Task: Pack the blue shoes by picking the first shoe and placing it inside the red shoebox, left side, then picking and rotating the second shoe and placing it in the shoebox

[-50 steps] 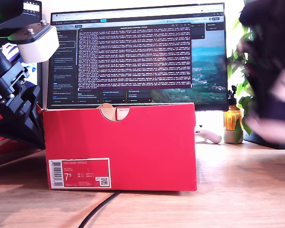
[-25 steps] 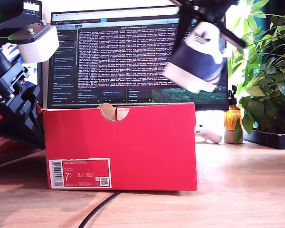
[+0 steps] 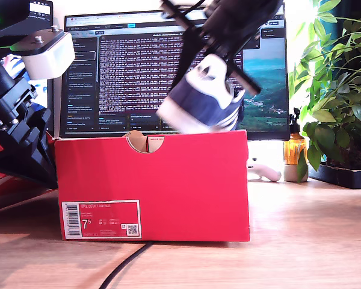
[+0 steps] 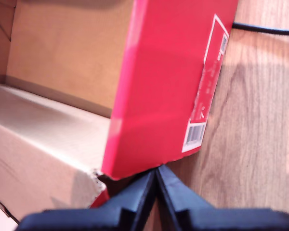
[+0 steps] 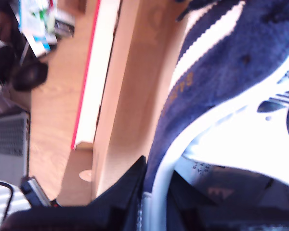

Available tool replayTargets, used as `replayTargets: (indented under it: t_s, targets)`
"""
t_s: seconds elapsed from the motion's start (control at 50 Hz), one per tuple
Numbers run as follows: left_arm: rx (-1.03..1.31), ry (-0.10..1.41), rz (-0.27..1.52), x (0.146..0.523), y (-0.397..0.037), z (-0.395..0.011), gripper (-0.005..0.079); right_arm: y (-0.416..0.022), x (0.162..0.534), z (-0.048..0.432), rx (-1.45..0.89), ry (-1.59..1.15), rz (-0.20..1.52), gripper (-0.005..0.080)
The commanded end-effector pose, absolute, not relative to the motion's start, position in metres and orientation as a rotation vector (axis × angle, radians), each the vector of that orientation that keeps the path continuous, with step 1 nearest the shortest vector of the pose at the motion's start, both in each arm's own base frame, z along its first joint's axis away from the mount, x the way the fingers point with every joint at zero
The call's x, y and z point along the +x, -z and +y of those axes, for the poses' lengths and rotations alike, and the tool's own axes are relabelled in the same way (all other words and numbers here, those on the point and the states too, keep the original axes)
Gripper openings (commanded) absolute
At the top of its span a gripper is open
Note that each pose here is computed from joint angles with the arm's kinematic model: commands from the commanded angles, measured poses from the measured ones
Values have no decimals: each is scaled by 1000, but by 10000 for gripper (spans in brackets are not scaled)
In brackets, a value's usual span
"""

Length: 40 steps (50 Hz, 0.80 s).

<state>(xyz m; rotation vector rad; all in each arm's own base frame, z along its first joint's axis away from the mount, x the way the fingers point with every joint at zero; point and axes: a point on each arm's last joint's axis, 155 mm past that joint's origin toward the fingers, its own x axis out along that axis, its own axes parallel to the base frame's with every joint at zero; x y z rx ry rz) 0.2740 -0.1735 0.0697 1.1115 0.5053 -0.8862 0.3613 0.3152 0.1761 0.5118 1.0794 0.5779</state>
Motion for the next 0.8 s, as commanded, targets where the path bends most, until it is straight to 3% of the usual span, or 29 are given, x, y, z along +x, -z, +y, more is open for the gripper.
replayTargets:
  t_s: [0.0,0.38,0.78]
  targets:
    - [1110,882,487,278,-73,-177,-19,-212,375,330,525,-642,981,-13]
    - [1110,882,486,278,-73,-177,-19,-184,380,369,510,-699,1053,-13]
    - [1105,869,457,283,-78,-180,-19,-171,355,388,436,-738,1113,-12]
